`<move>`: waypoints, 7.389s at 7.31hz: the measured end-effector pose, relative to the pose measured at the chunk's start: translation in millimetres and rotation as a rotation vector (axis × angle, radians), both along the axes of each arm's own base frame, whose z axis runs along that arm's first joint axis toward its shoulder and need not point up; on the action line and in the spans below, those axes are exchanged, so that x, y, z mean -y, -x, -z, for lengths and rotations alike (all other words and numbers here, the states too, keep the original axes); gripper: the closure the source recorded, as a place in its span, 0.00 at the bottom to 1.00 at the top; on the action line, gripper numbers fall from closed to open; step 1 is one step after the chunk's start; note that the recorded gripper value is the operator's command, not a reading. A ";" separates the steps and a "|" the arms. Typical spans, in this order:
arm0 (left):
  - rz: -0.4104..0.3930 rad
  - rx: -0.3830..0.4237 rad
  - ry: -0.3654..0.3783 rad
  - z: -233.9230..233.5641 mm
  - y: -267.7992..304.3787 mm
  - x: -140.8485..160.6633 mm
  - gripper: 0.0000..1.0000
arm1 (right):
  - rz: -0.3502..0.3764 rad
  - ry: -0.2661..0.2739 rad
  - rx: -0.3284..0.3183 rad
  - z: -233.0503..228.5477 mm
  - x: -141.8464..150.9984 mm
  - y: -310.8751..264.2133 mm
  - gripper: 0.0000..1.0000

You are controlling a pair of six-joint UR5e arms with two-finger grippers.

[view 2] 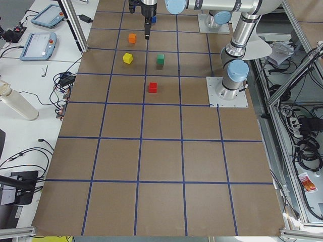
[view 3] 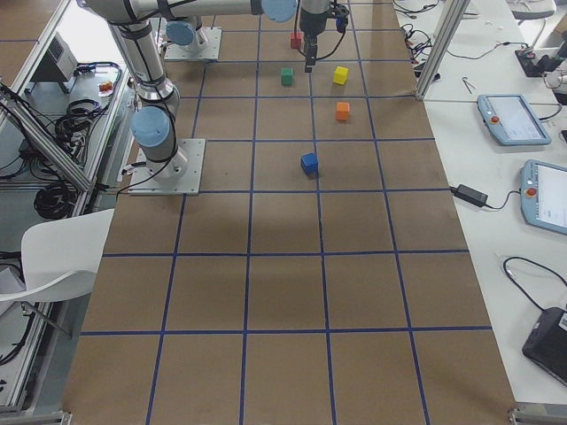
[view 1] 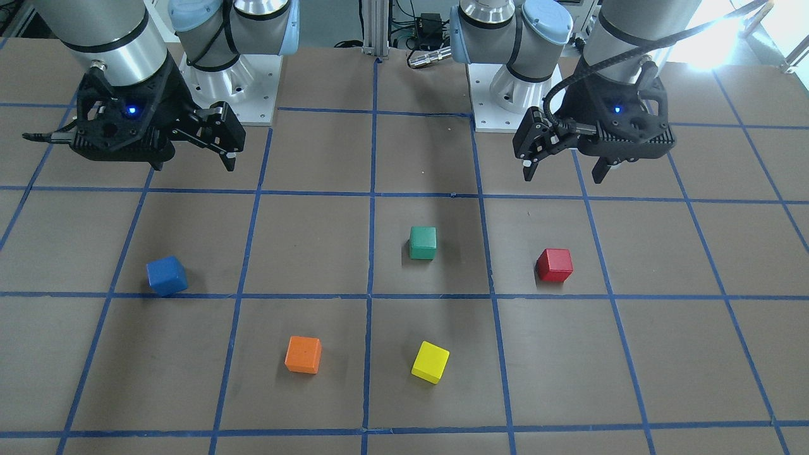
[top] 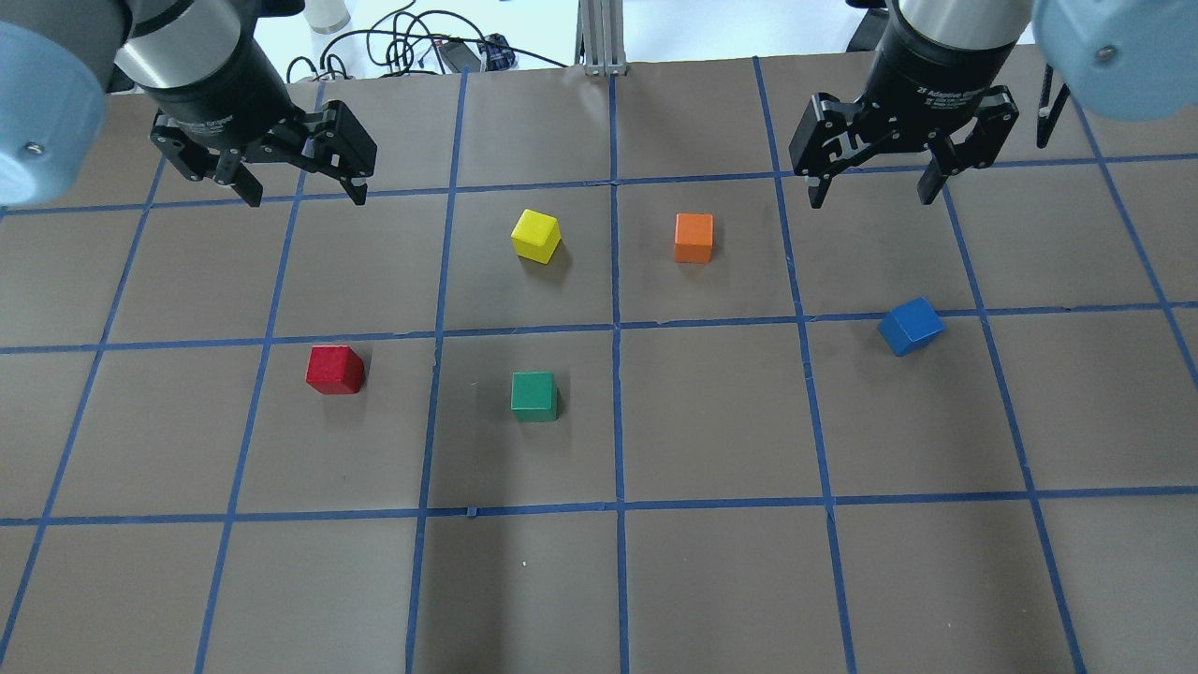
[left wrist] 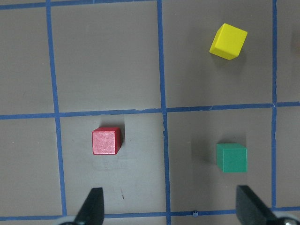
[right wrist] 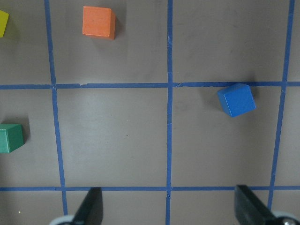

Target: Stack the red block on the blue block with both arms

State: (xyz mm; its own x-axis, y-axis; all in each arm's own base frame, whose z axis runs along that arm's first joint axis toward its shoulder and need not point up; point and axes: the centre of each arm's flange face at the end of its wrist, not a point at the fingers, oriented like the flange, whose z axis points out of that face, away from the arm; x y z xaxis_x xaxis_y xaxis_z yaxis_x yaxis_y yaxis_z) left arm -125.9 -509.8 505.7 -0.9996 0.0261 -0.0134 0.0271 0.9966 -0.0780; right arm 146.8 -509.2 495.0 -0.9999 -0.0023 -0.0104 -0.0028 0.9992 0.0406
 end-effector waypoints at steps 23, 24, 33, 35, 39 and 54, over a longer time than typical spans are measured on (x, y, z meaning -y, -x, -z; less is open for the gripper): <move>0.045 -0.019 -0.068 198.7 50.3 53.2 0.95 | 0.006 0.005 -0.008 -1.6 -3.7 4.4 0.00; 0.066 -0.066 -0.083 202.1 100.6 43.6 0.95 | 0.007 0.005 -0.008 -1.5 -3.7 4.4 0.00; 0.099 -0.089 -0.197 300.5 296.2 16.6 0.00 | 0.011 0.007 -0.009 -2.2 -2.9 6.8 0.00; 0.101 -0.078 -0.205 303.4 298.2 15.1 0.00 | 0.010 0.007 -0.009 -2.3 -3.1 5.9 0.00; 0.051 -0.050 -0.159 210.6 220.3 37.2 0.00 | 0.049 -0.017 0.002 9.7 -8.3 -3.8 0.00; 0.054 -0.050 -0.122 32.8 0.1 -24.0 0.00 | 0.142 0.025 0.002 301.2 7.5 -171.5 0.32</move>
State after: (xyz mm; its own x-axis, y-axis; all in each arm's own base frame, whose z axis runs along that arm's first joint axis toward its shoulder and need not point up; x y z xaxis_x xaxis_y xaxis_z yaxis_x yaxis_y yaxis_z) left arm -126.0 -485.8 472.9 -0.9960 0.0778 0.0432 0.0796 0.9960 0.0409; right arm 318.3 -516.7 193.7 -0.9902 0.1392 -0.0137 0.1390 0.9902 0.0158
